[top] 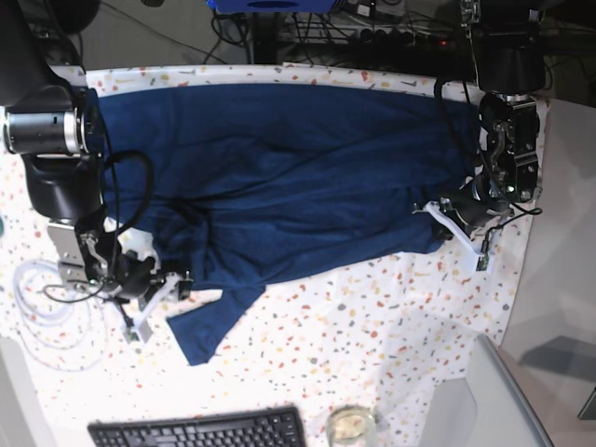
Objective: Layout the t-shirt on the table in an organized manner, then fold the t-shirt properly
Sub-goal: 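Pull the grasped shirt edge with the right gripper toward the keyboard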
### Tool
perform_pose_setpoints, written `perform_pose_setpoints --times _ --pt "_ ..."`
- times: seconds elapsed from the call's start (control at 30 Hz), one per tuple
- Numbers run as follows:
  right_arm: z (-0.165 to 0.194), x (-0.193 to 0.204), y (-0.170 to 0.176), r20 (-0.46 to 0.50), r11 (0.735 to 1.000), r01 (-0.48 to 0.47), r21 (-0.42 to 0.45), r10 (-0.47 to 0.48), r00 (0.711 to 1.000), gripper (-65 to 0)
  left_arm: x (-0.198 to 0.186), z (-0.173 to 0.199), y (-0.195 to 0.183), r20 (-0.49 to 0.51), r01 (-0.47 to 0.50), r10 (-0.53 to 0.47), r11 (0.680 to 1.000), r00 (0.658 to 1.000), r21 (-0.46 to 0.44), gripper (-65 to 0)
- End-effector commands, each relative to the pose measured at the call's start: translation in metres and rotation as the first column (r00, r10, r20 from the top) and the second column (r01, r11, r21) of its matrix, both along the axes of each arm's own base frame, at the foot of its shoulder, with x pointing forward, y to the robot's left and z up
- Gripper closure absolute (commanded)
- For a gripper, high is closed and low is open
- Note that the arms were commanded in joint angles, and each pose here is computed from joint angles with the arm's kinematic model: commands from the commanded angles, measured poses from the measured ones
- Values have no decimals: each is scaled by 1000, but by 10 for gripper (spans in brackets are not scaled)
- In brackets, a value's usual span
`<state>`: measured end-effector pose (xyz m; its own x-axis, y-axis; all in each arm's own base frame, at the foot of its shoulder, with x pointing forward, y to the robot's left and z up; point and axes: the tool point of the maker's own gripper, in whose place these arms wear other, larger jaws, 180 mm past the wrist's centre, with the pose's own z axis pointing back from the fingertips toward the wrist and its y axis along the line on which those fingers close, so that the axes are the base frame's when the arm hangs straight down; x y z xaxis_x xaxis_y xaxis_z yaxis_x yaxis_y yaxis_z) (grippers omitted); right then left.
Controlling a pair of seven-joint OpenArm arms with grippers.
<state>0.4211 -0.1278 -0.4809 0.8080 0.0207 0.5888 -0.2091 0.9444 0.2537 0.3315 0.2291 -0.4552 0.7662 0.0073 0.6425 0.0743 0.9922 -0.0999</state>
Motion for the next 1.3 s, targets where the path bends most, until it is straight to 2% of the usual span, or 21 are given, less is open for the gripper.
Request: perform_pose_setpoints --times 0.0,0.07,0.13,0.27,0.3,0.4,0.6,0.9,1.0,1.13,1.27 --pt "19 20 -1 61 1000 6 13 -7 998 -327 14 16 4 56 -2 1 1000 998 2 0" --pt "18 20 -1 61 1000 7 13 -8 998 -324 14 16 4 56 -2 1 1000 998 2 0" --pt "17 18 -1 58 1000 7 13 -8 998 -279 14 16 4 56 -2 1 1000 998 2 0" --pt "19 20 -3 66 1000 8 10 -8 998 -39 14 16 5 56 -2 2 1000 998 3 0" --pt "20 20 -3 67 1000 7 10 -8 998 0 15 16 5 57 -2 2 1000 998 3 0" --pt "23 23 -4 78 1000 8 7 -9 997 -8 15 16 5 57 -2 2 1000 998 3 0" --pt "62 49 -3 203 1000 -11 -10 13 979 0 15 17 5 58 1 -1 1000 998 5 0" --pt "106 74 0 323 999 -27 -27 34 946 0 18 21 5 68 1 -2 1000 998 7 0" --pt "116 78 8 349 995 -71 -68 91 933 0 18 21 6 66 0 -1 1000 998 8 0" --pt "120 77 17 357 975 -153 -160 202 912 0 25 34 2 105 12 -14 1000 994 16 0" --pt "132 83 25 404 968 -178 -176 235 884 0 30 46 0 137 22 -25 999 990 25 0"
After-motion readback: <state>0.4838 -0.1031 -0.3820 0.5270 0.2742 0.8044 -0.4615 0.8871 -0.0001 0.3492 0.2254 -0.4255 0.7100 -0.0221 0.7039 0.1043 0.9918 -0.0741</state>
